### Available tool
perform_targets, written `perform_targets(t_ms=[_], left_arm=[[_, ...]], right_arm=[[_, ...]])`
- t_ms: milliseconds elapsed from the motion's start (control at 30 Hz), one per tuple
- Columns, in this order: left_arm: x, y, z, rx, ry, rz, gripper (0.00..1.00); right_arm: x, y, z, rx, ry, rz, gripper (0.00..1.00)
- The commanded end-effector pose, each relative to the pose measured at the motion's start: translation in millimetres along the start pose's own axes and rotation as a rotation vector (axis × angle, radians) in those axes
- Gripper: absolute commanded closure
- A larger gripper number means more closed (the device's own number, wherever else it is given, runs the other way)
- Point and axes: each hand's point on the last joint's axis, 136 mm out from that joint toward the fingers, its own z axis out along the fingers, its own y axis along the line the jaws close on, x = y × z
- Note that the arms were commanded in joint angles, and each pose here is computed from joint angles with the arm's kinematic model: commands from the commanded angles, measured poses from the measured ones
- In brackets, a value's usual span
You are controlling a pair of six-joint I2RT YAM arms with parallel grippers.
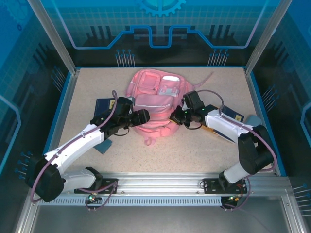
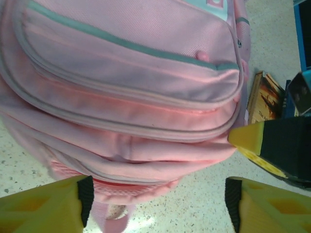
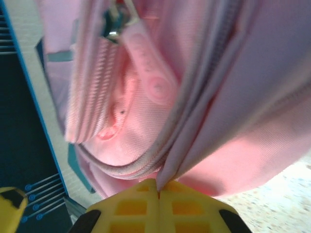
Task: Pack the student bag
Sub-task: Unzip the student bag at the top-center of the table.
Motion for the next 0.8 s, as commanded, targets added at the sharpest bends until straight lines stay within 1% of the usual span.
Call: perform_targets(t_ms=[0, 167, 333, 600, 667, 767], left_arm=[[17.6, -10.1, -2.2, 0.03, 0.039, -0.004, 0.29], [24.3, -13.0, -1.2, -0.031, -0.004, 0.051, 0.29], [27.8, -12.5, 3.9, -0.08, -0.04, 0.065, 0.3], [23.8, -15.4, 26.9, -0.118, -0.053, 0.082, 0.49], [20.3, -13.6, 31.8, -0.144, -0.063, 0.091, 0.52], [18.4, -7.0, 39.7, -0.193, -0.07, 0.104, 0.52]], right_arm=[[-4.6, 74.2, -13.9, -0.204, -0.032, -0.174, 1.0], [-9.3, 109.2, -16.3, -0.295, -0.051, -0.24, 1.0], [-11.5, 133.1, -11.0, -0.338, -0.054, -0.284, 1.0], [-6.2, 147.3, -4.2, -0.406, -0.01, -0.271, 1.0], [-4.6, 148.9, -4.9, -0.419, -0.004, -0.272, 1.0], [-2.4, 150.2, -5.2, -0.431, 0.009, -0.269, 1.0]])
